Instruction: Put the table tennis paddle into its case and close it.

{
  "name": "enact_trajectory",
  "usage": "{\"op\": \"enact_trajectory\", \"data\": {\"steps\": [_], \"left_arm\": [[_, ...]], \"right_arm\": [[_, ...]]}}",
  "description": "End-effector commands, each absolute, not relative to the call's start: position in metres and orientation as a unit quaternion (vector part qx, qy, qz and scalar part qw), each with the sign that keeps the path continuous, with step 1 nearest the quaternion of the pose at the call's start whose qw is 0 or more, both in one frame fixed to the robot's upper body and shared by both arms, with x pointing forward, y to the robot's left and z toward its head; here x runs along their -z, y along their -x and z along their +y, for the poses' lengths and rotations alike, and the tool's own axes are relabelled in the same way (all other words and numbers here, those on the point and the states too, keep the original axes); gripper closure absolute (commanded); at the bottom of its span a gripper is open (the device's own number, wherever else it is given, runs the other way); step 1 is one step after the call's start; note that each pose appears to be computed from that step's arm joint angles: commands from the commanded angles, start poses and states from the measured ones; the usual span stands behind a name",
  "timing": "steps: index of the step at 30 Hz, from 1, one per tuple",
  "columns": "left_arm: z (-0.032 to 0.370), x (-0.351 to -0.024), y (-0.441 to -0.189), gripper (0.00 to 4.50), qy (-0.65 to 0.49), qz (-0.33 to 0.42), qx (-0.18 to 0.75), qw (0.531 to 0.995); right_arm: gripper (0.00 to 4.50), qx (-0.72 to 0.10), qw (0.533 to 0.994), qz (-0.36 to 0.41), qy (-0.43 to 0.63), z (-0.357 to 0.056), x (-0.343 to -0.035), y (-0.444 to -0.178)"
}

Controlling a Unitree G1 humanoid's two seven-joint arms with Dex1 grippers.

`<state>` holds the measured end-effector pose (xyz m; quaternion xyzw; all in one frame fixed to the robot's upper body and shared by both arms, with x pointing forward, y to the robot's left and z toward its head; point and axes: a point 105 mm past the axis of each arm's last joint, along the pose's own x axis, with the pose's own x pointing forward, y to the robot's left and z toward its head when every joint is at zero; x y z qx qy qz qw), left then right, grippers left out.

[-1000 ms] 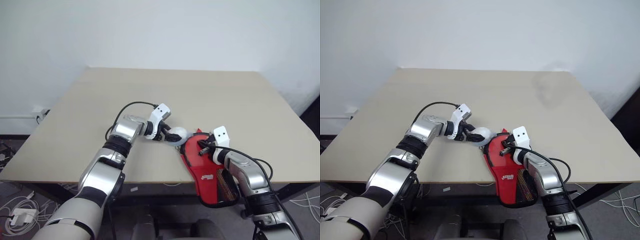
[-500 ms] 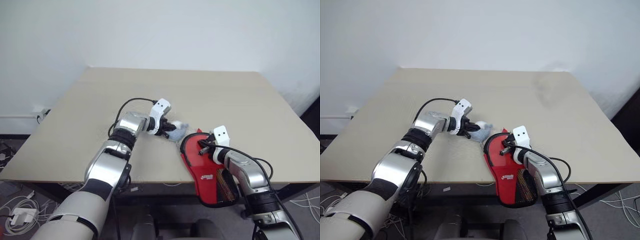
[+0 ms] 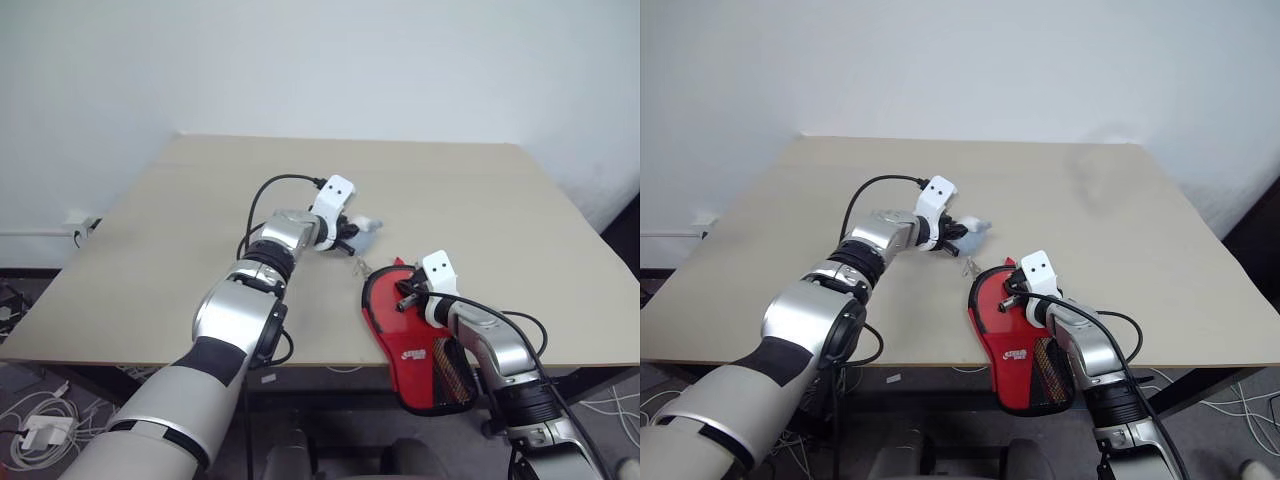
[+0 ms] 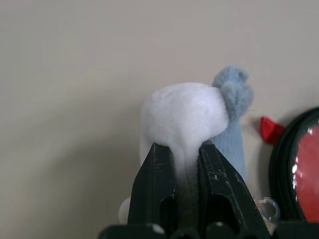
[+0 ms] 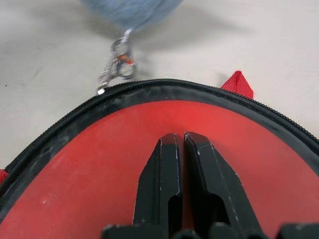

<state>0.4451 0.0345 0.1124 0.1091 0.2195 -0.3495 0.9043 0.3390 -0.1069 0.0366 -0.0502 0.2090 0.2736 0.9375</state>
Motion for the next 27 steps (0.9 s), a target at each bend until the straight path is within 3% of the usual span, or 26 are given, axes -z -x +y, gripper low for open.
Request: {"op": "enact_trajectory", "data": {"steps": [1,16,26,27], "left_arm": [[0.013,-0.158,-0.456,4.33,-0.116,0.142,0.343,0.921],[-0.054,-0.177,-0.438,4.33,-0.065,0.085,0.399,0.911],[-0.085,-0.163,-0.411,4.33,-0.052,0.088,0.490,0.866],[-0.084,-0.161,-0.410,4.05,-0.052,0.091,0.495,0.863]], "right_arm": [[4.23,-0.276,0.904,0.321,0.053,-0.111,0.016,-0.308],[4.23,-0.285,0.902,0.322,0.045,-0.103,0.015,-0.296],[4.23,-0.288,0.901,0.321,0.045,-0.102,0.015,-0.297],[4.23,-0.288,0.901,0.320,0.045,-0.102,0.015,-0.298]]}}
